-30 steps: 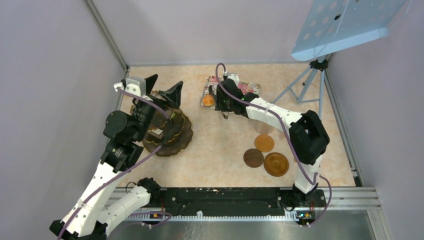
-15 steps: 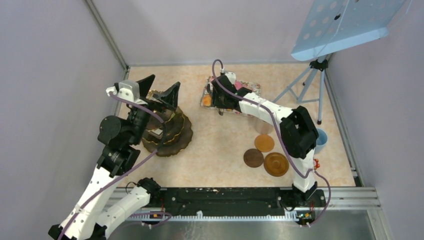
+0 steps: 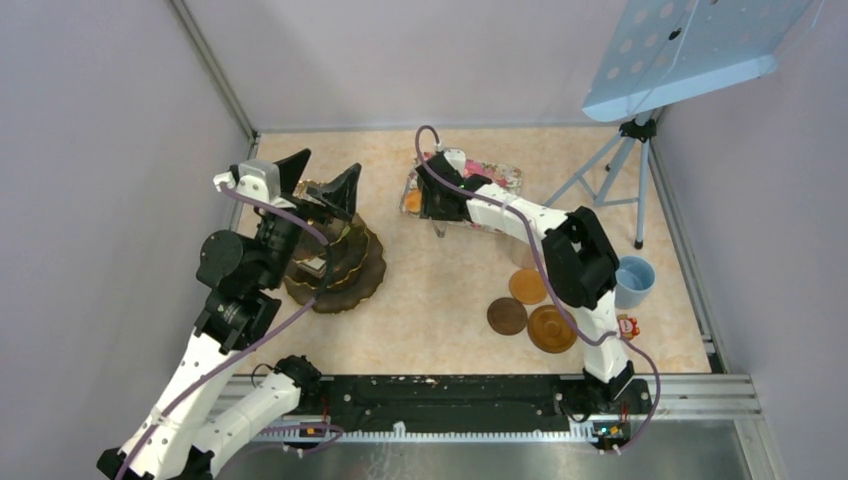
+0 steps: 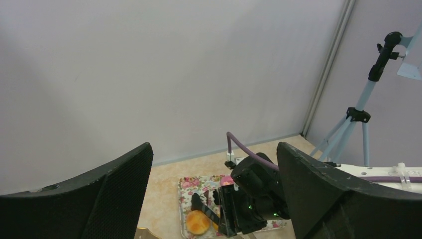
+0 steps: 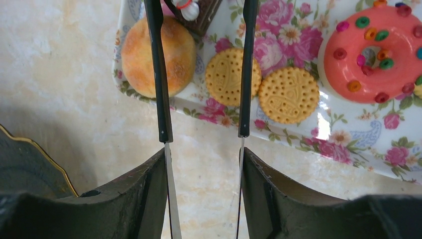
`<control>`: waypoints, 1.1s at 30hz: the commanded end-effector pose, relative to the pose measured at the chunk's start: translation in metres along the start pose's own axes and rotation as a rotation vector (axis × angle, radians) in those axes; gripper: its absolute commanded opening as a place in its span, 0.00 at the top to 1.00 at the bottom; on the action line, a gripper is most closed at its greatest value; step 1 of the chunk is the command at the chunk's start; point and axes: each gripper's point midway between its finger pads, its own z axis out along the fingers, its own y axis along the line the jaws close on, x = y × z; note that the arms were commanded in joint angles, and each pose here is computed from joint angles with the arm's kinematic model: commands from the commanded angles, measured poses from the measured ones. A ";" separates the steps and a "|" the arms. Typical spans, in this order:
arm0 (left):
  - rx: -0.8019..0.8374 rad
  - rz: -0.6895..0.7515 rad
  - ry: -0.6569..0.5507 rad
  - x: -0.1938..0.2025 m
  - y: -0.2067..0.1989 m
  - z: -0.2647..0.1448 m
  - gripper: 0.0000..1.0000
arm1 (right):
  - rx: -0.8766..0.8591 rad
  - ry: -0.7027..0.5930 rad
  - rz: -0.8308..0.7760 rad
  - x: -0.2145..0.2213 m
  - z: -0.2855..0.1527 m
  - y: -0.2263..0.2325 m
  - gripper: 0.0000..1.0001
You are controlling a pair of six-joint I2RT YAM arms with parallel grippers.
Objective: Serve the afternoon tea
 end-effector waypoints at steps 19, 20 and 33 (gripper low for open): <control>0.000 -0.004 -0.030 -0.007 0.000 0.003 0.01 | 0.054 -0.040 -0.084 -0.038 0.010 0.014 0.55; 0.009 -0.004 -0.031 -0.007 -0.002 0.003 0.01 | 0.063 -0.047 -0.092 -0.041 0.007 0.013 0.56; 0.011 0.000 -0.013 0.000 -0.002 0.007 0.01 | -0.066 -0.224 -0.125 -0.098 -0.058 -0.008 0.83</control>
